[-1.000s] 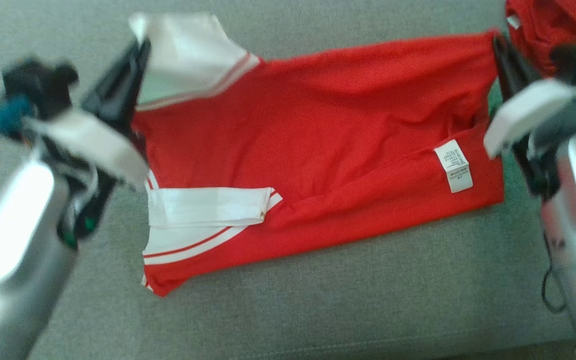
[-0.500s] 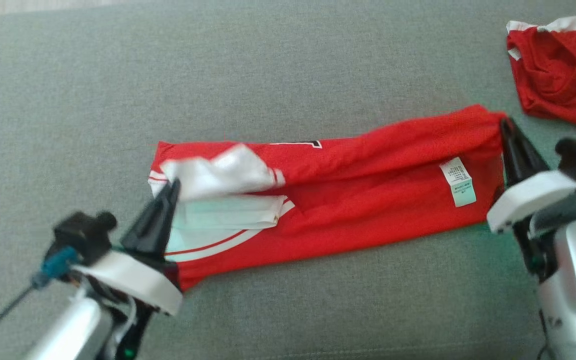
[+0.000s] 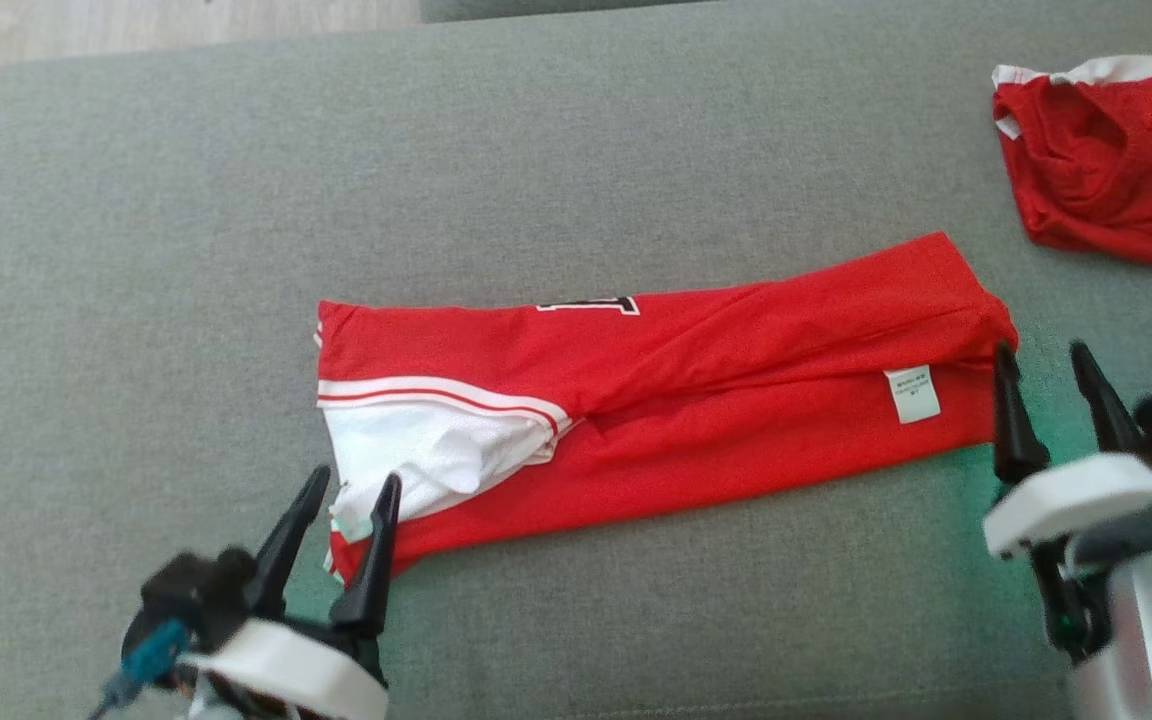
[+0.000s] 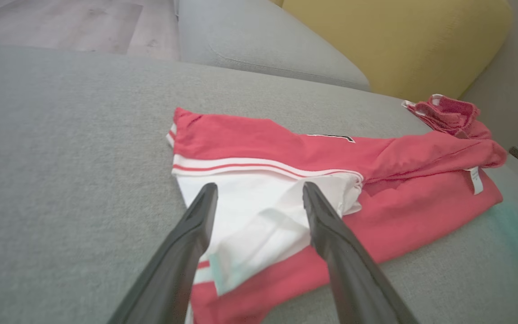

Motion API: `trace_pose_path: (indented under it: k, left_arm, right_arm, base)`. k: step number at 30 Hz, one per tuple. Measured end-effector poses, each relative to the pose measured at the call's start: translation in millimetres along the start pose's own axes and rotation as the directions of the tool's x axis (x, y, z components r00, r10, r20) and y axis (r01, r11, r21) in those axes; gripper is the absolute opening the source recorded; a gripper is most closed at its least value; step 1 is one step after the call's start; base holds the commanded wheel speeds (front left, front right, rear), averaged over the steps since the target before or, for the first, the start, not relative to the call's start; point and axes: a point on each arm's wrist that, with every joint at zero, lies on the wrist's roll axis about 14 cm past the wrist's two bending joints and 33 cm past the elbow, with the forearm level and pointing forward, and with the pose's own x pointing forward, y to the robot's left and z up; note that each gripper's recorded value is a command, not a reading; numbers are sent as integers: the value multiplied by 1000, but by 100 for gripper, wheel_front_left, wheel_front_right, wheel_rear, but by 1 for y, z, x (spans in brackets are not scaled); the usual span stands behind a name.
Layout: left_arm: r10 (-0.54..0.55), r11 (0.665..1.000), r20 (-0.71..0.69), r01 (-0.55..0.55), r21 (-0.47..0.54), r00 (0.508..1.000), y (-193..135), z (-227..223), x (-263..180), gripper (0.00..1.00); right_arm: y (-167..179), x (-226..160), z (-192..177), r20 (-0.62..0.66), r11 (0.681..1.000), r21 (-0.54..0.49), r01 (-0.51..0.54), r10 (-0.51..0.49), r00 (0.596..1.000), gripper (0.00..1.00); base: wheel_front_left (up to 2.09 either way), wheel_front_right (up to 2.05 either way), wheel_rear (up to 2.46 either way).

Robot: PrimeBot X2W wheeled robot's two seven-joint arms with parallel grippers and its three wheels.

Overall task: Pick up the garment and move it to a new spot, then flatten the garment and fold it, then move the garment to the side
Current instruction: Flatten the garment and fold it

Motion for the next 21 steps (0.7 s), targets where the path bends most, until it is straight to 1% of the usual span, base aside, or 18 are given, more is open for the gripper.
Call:
trace_pose_path:
  k: [3,4,7,11,15,21]
  left_arm:
    - [52,998,28,-51,-23,998,5,-3,-10,100]
    - [98,995,69,-96,-35,993,13,3,-14,100]
    - [148,989,122,-146,-28,981,23,16,-19,100]
    - [199,980,188,-200,-17,962,29,32,-25,100]
    - [254,967,243,-253,-37,936,38,45,-32,100]
    - [298,953,270,-299,-37,916,47,50,-41,100]
  right_arm:
    - [-10,-9,-6,-5,999,24,39,-39,999,100]
    - [-16,-14,-6,0,998,32,58,-58,998,100]
    - [-17,-16,3,25,997,44,65,-66,997,100]
    - [-9,-13,16,32,998,44,45,-46,998,100]
    - [0,-6,15,-17,999,41,20,-19,1000,100]
    - [8,16,17,-81,1000,7,-10,10,997,100]
  base:
    - [0,0,0]
    - [0,0,0]
    - [0,0,0]
    - [0,0,0]
    - [0,0,0]
    - [0,0,0]
